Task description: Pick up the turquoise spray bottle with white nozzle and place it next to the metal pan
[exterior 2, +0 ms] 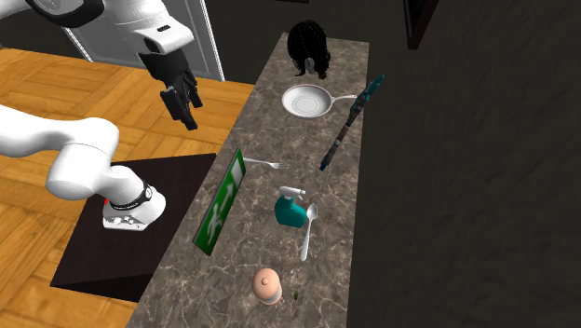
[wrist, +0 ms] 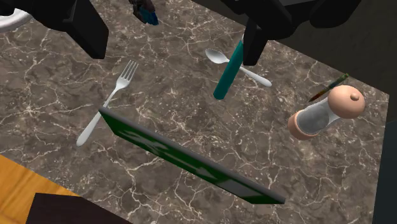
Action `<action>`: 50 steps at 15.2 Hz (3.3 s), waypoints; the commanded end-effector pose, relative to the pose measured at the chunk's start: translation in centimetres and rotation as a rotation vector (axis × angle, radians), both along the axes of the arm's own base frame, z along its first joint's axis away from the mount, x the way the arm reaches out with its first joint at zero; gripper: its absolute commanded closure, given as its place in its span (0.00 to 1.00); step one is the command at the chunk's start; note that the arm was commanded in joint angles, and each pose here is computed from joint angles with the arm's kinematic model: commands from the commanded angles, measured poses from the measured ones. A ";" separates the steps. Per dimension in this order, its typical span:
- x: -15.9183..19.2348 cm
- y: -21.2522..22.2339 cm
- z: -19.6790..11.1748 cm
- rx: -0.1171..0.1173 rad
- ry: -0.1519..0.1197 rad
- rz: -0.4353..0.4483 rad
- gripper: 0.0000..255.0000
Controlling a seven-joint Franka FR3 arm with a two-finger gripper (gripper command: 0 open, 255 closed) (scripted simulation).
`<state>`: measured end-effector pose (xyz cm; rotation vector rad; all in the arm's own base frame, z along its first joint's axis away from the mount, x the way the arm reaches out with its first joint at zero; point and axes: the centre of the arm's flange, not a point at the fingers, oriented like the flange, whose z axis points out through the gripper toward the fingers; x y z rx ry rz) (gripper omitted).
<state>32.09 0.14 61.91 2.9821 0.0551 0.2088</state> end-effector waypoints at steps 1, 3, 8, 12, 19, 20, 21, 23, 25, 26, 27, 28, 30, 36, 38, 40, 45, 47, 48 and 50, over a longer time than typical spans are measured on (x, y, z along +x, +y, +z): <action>0.0 0.0 0.0 0.000 0.000 0.000 0.00; 1.9 -1.2 -1.5 0.006 0.006 -0.007 0.00; 6.7 -4.1 -5.5 0.021 0.021 -0.026 0.00; 10.4 -6.4 -8.7 0.033 0.033 -0.041 0.00; 16.7 -10.6 -14.6 0.055 0.054 -0.067 0.00; 17.6 -11.2 -15.4 0.058 0.057 -0.071 0.00; 18.5 -11.8 -16.3 0.061 0.060 -0.075 0.00; 18.9 -12.1 -17.2 0.062 0.061 -0.077 0.00; 19.0 -12.2 -18.2 0.062 0.061 -0.077 0.00; 19.0 -12.3 -18.8 0.062 0.061 -0.077 0.00; 19.1 -12.3 -19.3 0.062 0.061 -0.077 0.00; 19.1 -12.4 -19.8 0.062 0.061 -0.077 0.00; 19.2 -12.5 -20.6 0.062 0.061 -0.077 0.00; 19.2 -12.5 -20.6 0.062 0.061 -0.077 0.00; 19.2 -12.5 -20.6 0.062 0.061 -0.077 1.00; 19.2 -12.5 -20.6 0.062 0.061 -0.077 1.00; 19.2 -12.5 -20.6 0.062 0.061 -0.077 1.00; 19.2 -12.5 -20.6 0.062 0.061 -0.077 1.00; 19.2 -12.5 -20.1 0.062 0.061 -0.077 1.00; 19.2 -12.5 -19.1 0.062 0.061 -0.077 1.00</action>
